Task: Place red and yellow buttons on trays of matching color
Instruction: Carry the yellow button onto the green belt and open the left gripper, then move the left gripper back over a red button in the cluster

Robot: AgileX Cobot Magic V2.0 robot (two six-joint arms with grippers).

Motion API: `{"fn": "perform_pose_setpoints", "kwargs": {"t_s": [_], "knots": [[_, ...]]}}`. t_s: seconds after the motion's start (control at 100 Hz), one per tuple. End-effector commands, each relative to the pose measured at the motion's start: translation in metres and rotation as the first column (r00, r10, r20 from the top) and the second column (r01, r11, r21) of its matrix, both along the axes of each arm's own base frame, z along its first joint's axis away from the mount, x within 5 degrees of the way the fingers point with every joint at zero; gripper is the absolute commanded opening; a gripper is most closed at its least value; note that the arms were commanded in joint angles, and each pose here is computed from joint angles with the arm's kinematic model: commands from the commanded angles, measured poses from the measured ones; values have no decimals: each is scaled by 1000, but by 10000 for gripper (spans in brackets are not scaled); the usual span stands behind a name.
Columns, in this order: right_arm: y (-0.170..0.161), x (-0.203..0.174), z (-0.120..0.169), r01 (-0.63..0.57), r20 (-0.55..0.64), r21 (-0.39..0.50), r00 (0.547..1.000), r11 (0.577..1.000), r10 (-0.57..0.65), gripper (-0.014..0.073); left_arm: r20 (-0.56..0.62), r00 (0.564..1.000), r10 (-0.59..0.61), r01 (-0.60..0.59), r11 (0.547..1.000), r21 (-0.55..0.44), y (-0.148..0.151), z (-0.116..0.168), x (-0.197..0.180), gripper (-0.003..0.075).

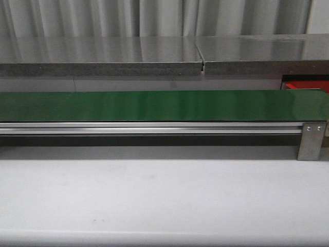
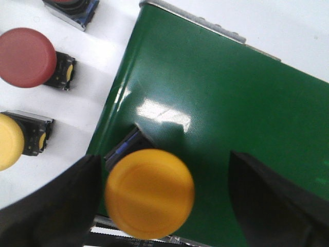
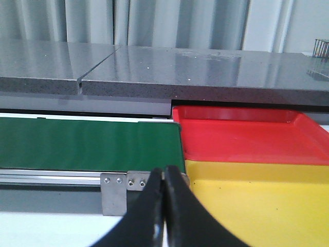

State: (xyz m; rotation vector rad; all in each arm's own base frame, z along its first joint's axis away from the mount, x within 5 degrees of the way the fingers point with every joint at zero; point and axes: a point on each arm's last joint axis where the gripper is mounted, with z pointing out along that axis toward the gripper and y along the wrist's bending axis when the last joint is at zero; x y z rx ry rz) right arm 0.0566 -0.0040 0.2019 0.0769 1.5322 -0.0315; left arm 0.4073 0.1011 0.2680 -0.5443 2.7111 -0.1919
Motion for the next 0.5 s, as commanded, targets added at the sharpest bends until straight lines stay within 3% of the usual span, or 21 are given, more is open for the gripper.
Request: {"fn": "perform_pose_setpoints", "kwargs": {"t_s": [0.0, 0.49], "knots": [[0, -3, 15, 1, 114, -18, 993, 1000, 1, -117, 111, 994, -8, 7, 1000, 10, -5, 32, -3, 542], [0, -3, 15, 1, 114, -18, 993, 1000, 1, -117, 233, 972, 12, -26, 998, 58, 0, 86, -32, 542]]}}
